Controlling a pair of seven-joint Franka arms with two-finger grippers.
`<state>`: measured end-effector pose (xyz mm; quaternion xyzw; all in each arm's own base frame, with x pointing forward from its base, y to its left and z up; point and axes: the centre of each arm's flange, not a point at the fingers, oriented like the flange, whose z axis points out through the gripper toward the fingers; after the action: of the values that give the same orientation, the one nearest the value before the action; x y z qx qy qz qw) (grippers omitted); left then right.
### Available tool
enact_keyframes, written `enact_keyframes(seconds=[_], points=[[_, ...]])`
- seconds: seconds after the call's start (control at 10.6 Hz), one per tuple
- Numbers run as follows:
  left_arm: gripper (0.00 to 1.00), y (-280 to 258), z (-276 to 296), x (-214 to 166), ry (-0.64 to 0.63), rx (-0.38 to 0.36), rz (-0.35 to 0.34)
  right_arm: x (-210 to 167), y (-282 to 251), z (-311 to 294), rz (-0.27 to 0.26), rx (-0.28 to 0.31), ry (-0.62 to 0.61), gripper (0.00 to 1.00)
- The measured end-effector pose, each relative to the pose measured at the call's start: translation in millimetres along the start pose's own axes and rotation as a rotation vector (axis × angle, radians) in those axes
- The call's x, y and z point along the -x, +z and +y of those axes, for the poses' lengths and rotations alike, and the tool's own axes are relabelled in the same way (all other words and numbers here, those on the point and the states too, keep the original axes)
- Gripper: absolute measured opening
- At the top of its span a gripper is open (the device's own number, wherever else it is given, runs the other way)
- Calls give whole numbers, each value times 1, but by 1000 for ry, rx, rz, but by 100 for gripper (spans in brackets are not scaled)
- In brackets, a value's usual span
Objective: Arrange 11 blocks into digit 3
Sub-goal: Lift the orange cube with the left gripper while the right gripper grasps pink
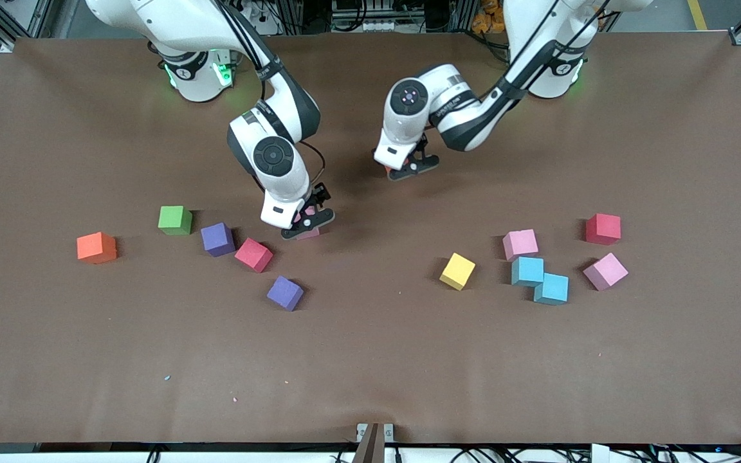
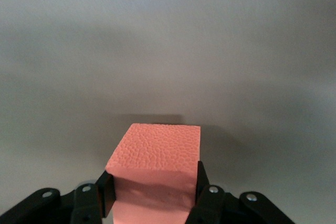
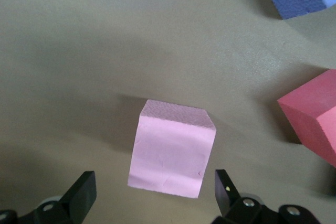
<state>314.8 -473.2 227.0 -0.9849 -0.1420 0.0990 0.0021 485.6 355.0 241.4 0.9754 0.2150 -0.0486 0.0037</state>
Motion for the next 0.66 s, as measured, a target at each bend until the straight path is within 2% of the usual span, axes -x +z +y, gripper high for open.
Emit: enact_keyframes(seconds=[0.28, 0.66], points=[[59, 7, 11, 38, 143, -13, 1, -2, 3, 3, 16, -1, 12, 100], [59, 11, 20, 59, 187, -15, -3, -5, 19, 15, 9, 2, 41, 100]])
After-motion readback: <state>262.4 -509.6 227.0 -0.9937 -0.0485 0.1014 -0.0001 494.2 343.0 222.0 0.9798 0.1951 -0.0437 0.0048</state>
